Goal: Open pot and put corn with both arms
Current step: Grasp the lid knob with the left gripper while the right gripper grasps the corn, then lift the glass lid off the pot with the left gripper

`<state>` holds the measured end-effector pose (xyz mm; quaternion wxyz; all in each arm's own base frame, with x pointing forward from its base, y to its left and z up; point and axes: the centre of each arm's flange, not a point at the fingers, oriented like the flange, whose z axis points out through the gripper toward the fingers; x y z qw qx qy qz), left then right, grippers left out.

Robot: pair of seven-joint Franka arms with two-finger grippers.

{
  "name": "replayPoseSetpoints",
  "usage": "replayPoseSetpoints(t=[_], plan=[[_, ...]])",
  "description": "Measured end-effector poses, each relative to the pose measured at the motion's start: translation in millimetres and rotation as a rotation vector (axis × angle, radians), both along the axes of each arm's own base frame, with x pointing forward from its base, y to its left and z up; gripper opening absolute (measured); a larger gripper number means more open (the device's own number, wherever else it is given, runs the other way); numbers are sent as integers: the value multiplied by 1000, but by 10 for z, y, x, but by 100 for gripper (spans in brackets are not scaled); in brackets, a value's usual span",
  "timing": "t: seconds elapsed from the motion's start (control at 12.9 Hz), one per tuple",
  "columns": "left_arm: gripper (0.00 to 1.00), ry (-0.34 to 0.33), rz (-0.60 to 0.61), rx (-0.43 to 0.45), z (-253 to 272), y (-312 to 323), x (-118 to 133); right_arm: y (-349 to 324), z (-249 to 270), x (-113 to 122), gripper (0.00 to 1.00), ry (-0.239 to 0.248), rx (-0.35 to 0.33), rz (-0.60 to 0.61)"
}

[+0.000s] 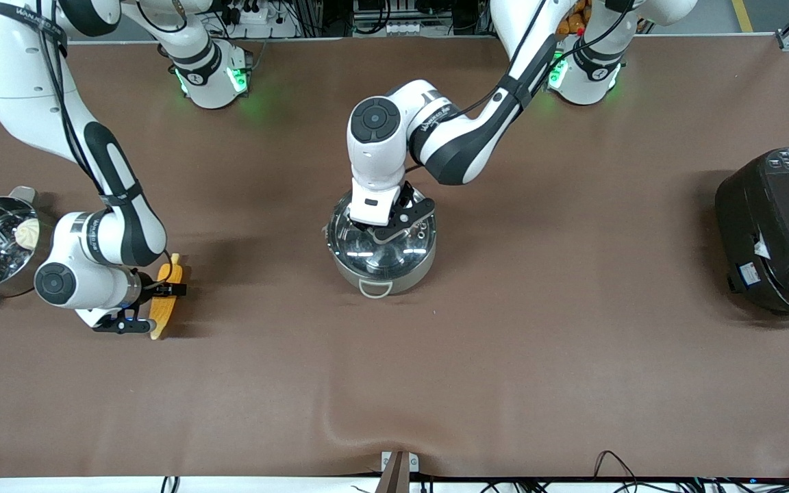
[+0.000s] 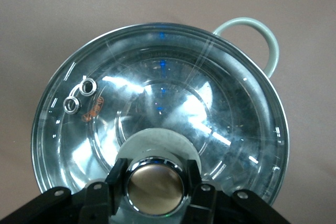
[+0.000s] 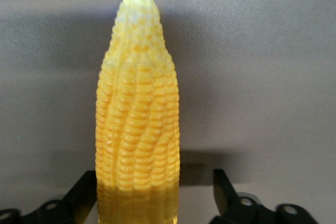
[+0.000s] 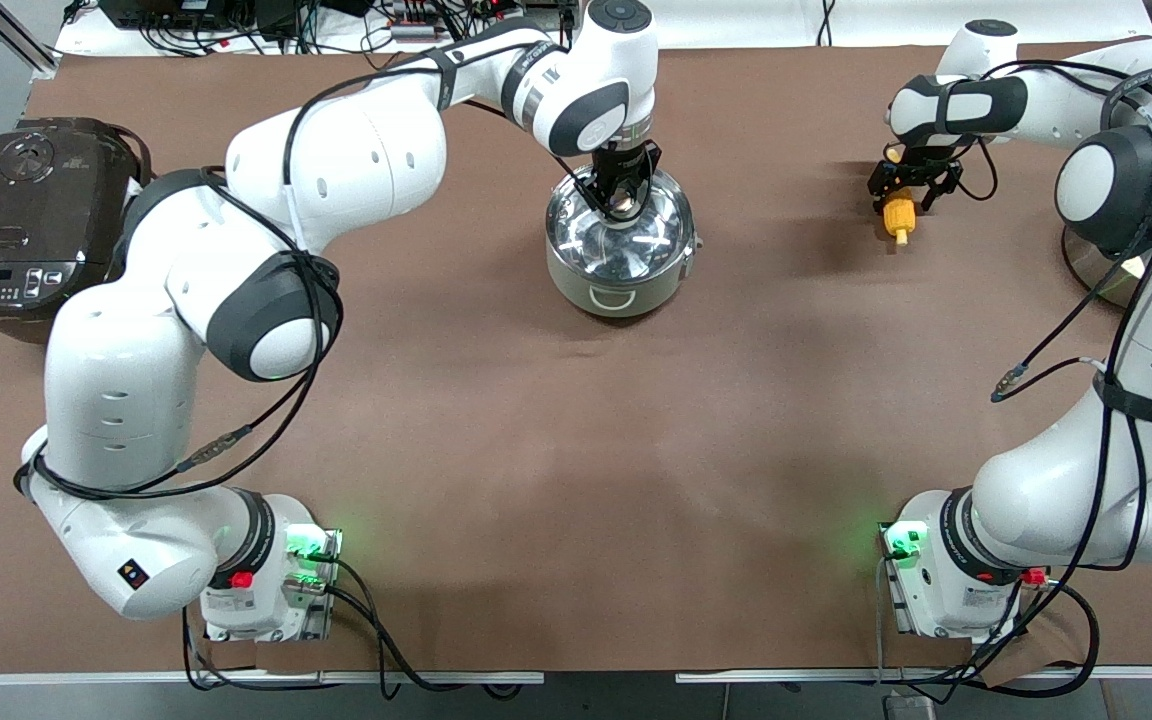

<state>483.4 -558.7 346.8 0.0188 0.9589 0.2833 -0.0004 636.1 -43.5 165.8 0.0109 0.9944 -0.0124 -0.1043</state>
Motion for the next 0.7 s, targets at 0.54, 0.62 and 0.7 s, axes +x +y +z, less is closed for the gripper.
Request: replayPoseSetpoints(t=[0.54,0.62,0.7], plan=[[50,-35,18,-25,543,143,104,165,124,-20,45,61,23,76],[50,-29,19,-10,806,285,119,207,207,7,45,52,23,88],[50,-23,5,5,1063,455,137,239,302,28,45,43,25,101]])
